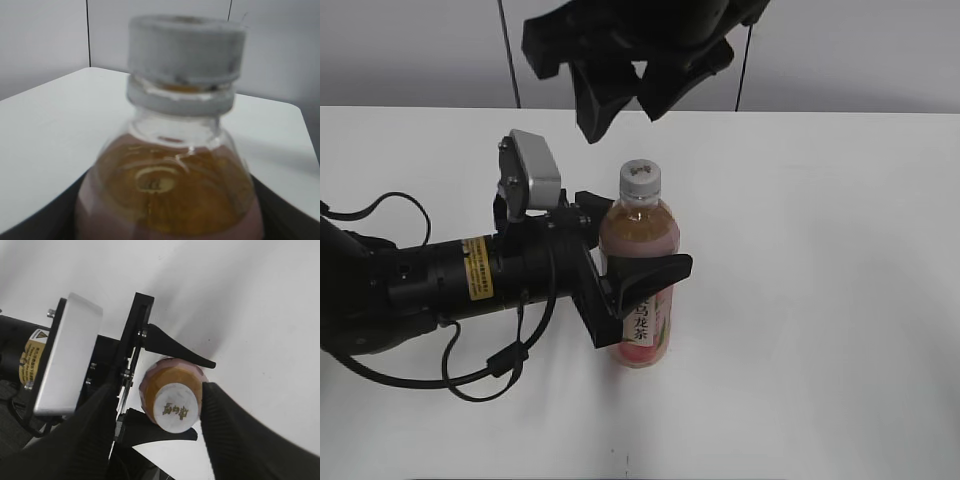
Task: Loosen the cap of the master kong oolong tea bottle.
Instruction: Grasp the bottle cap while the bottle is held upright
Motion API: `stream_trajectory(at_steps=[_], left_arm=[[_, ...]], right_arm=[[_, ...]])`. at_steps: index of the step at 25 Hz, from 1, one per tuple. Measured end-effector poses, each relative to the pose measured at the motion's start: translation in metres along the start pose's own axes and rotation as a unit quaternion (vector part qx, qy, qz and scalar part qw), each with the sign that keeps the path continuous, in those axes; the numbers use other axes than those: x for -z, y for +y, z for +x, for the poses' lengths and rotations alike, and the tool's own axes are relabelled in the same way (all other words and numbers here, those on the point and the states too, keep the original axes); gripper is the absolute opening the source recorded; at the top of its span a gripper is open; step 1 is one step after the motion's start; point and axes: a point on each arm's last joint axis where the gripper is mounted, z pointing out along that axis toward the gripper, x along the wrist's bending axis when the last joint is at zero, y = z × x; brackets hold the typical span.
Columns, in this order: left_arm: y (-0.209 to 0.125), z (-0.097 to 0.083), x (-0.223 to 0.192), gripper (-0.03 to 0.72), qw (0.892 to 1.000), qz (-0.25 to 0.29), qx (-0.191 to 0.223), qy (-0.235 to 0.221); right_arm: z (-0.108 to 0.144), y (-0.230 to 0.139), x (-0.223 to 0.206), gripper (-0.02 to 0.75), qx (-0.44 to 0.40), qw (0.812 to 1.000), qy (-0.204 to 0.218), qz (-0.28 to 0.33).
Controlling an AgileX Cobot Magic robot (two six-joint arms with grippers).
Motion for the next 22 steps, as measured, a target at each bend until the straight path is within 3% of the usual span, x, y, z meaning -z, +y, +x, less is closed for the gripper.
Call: stream_trajectory(at_steps=[6, 22], left_arm=[[0.0, 0.0, 0.0, 0.457, 1.0, 0.0, 0.0, 0.0], [0.0, 0.0, 0.0, 0.457, 1.0, 0.0, 0.0, 0.0]], right_arm=[[0.0, 0.0, -0.008, 0.515, 0.012, 1.0, 0.0, 0.01], [-0.003, -0.01, -0.022, 0.494, 0.015, 0.999, -0.009, 0.04]])
